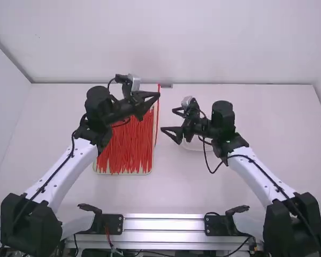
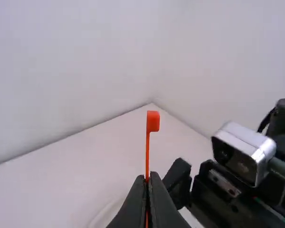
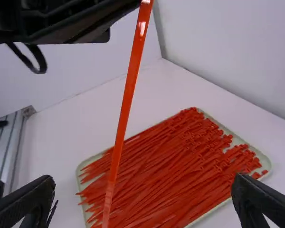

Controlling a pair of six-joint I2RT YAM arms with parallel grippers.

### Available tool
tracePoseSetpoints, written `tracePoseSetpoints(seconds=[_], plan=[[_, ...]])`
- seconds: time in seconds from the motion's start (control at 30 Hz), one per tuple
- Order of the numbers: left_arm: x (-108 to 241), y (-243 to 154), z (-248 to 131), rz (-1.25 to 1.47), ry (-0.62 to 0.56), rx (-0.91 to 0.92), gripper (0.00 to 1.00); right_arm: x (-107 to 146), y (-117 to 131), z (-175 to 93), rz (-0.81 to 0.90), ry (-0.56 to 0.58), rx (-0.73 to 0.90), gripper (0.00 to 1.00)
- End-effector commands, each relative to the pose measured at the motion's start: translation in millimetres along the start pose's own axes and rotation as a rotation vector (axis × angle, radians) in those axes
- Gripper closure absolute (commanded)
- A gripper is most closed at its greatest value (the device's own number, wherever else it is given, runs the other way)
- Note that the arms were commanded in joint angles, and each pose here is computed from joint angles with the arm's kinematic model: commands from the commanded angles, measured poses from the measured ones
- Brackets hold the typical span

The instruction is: Fasten the cable tie

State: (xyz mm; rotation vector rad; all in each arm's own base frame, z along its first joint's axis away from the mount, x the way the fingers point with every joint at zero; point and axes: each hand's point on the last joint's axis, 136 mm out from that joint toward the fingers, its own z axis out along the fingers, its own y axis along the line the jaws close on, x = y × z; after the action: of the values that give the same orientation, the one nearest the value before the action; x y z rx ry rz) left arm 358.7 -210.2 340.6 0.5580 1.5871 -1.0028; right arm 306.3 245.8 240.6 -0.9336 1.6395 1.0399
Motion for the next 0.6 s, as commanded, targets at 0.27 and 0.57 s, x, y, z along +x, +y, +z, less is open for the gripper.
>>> tracePoseSetpoints(seconds=[0.27,0.57], plan=[[-15.8,-29.7,-8.0,0.047,-0.037,0.126,0.99,-28.0,20.9,-1.9,-0.091,-0.065,-0.096,0.01],[-27.2,-34.6,-9.3,0.002,-0.074,0.145,0.99,-33.0,33.1,5.0,-0.139,-0.082,-0.125,0.07]])
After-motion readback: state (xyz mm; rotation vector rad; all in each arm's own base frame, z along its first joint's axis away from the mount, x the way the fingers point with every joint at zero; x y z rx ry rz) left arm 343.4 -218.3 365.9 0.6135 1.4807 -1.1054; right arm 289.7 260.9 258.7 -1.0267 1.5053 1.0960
